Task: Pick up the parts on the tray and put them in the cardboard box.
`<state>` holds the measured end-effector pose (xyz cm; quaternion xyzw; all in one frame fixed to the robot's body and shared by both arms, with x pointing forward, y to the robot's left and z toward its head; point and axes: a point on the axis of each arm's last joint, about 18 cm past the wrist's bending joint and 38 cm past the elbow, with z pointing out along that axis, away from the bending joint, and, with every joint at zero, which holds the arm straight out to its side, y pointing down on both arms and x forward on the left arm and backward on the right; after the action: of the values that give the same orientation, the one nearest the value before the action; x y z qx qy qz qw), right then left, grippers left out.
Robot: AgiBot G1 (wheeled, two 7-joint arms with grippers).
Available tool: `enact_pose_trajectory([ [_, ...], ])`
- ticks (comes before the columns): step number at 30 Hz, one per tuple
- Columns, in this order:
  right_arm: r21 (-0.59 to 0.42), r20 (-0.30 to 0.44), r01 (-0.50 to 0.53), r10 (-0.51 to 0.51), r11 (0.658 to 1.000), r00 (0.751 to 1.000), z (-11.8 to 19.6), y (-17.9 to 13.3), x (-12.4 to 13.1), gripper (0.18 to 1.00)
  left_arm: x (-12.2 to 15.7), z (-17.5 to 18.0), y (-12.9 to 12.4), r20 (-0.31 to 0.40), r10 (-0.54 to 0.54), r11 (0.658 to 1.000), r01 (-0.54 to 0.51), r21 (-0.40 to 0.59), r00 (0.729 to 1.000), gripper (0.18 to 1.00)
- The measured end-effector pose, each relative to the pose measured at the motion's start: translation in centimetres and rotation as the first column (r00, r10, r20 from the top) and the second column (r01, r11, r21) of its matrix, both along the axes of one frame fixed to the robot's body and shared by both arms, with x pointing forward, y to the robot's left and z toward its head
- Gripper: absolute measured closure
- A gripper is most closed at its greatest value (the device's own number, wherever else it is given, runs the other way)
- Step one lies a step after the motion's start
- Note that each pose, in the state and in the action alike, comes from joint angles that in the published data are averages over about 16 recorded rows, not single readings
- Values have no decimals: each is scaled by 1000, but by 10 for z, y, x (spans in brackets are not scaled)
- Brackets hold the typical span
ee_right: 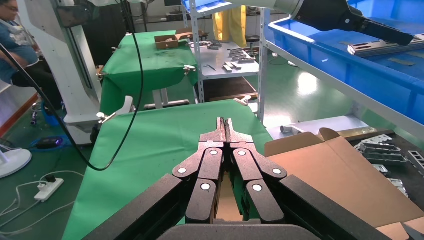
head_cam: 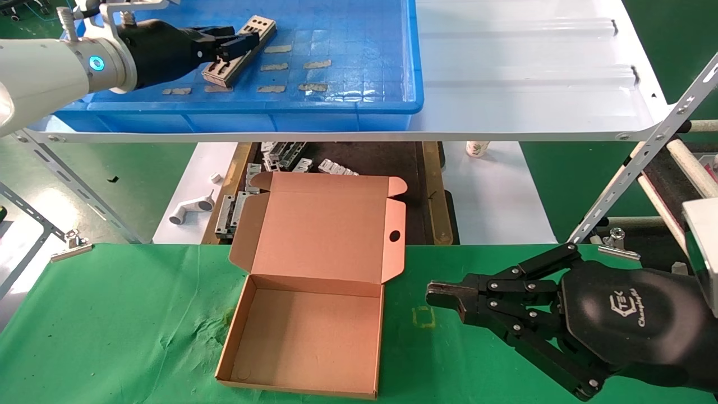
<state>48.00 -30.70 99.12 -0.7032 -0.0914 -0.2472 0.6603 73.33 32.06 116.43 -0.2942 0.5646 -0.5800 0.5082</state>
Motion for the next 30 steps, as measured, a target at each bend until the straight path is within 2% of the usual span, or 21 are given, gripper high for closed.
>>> enact_pose_trajectory([
  [9,0,0,0,0,1000,1000,0,0,0,988,0,2,1,6,7,1000,-7,5,1000,732],
  [22,0,0,0,0,1000,1000,0,0,0,988,-17,24,5,58,-42,999,41,17,997,754],
  [27,0,0,0,0,1000,1000,0,0,0,988,-36,33,6,83,-124,990,118,73,989,754],
  [30,0,0,0,0,1000,1000,0,0,0,988,-53,35,5,91,-204,973,191,133,975,754],
])
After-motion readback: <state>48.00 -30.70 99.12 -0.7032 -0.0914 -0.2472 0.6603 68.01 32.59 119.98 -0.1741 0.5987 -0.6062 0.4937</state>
